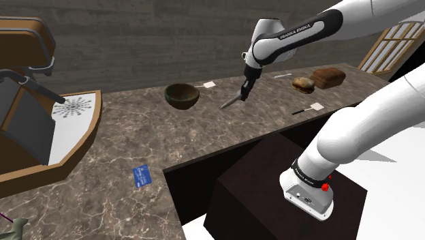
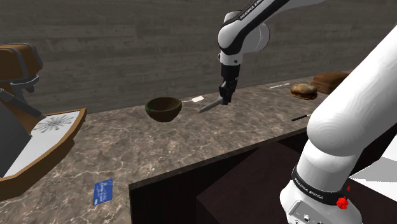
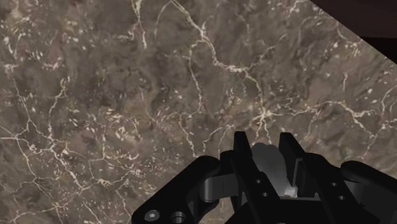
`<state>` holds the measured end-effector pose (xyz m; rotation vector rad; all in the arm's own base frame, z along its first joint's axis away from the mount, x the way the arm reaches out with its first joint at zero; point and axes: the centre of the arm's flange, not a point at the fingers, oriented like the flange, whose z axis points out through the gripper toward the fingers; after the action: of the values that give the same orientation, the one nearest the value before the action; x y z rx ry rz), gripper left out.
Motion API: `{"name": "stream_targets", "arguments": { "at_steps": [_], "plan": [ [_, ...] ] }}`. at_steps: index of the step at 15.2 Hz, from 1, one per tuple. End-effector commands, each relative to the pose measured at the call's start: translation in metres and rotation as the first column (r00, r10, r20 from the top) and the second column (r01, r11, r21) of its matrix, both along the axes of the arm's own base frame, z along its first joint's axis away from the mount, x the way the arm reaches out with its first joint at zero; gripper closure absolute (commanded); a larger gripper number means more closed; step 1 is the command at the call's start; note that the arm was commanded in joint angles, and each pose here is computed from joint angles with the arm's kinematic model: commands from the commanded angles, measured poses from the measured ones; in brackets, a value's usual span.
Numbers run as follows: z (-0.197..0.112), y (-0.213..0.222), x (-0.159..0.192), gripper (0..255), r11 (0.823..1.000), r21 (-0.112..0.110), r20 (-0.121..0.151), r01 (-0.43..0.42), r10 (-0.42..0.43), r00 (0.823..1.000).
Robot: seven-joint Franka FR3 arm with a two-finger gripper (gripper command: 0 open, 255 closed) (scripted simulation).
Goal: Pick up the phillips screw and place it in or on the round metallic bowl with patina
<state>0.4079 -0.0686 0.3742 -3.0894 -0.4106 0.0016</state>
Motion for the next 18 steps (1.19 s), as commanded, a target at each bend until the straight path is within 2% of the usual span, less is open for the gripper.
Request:
{"name": "stream_targets", "arguments": {
  "at_steps": [1,6,18],
  "plan": [
    [0.011,0.000,-0.001,255,1.000,0.000,0.000,0.000,0.000,1.000],
    [0.033,0.000,-0.001,255,1.000,0.000,0.000,0.000,0.000,1.000],
    [0.035,0.053,0.148,255,1.000,0.000,0.000,0.000,0.000,1.000]
  ]
}}
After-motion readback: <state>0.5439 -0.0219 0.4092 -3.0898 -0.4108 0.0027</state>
